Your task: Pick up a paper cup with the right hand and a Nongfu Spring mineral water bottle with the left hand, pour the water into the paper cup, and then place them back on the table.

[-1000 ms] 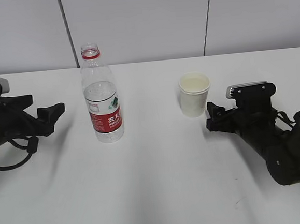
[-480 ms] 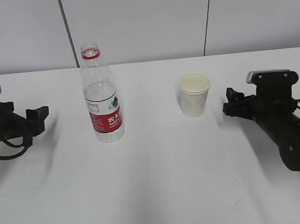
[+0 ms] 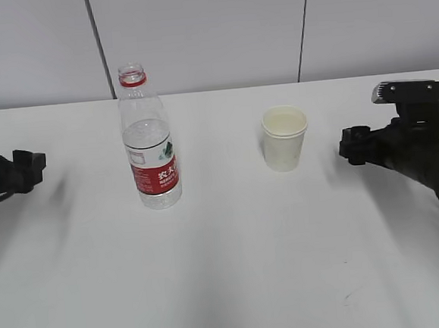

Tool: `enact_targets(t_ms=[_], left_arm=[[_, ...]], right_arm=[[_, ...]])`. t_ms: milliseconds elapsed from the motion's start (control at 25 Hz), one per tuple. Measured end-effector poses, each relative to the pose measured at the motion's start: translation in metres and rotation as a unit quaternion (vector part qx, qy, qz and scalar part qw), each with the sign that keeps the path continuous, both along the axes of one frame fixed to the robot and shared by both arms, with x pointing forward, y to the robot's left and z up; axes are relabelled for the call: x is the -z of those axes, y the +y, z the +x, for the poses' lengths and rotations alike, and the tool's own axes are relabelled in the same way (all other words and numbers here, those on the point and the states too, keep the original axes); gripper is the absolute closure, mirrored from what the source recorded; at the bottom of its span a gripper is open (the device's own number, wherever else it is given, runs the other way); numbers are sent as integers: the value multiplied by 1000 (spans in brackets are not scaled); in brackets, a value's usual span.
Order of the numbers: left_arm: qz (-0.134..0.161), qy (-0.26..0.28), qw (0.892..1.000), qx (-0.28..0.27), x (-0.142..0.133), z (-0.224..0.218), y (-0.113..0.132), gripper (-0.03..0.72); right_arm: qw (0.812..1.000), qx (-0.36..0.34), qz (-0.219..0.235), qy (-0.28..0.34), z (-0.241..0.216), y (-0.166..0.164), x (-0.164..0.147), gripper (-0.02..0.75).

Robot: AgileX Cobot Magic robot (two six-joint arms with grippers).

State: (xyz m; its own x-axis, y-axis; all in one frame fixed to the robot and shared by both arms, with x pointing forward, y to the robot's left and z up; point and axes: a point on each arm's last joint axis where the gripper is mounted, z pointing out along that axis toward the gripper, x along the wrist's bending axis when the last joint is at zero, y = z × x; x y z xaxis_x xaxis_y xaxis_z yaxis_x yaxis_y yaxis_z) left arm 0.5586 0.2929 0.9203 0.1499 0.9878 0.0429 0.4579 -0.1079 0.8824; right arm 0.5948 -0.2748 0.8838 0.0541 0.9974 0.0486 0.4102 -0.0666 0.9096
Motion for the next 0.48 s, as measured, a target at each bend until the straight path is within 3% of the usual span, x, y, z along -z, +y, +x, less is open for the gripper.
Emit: enact_targets(t_ms=[240, 360, 480], left_arm=[[3, 101, 994, -49, -16, -4, 8, 105], [7, 171, 983, -73, -25, 1, 11, 105], [20, 249, 964, -88, -36, 4, 14, 105]], right_arm=[[995, -17, 16, 94, 6, 6, -21, 143], [988, -29, 25, 153, 9, 9, -32, 144], [976, -44, 26, 210, 11, 13, -43, 144]])
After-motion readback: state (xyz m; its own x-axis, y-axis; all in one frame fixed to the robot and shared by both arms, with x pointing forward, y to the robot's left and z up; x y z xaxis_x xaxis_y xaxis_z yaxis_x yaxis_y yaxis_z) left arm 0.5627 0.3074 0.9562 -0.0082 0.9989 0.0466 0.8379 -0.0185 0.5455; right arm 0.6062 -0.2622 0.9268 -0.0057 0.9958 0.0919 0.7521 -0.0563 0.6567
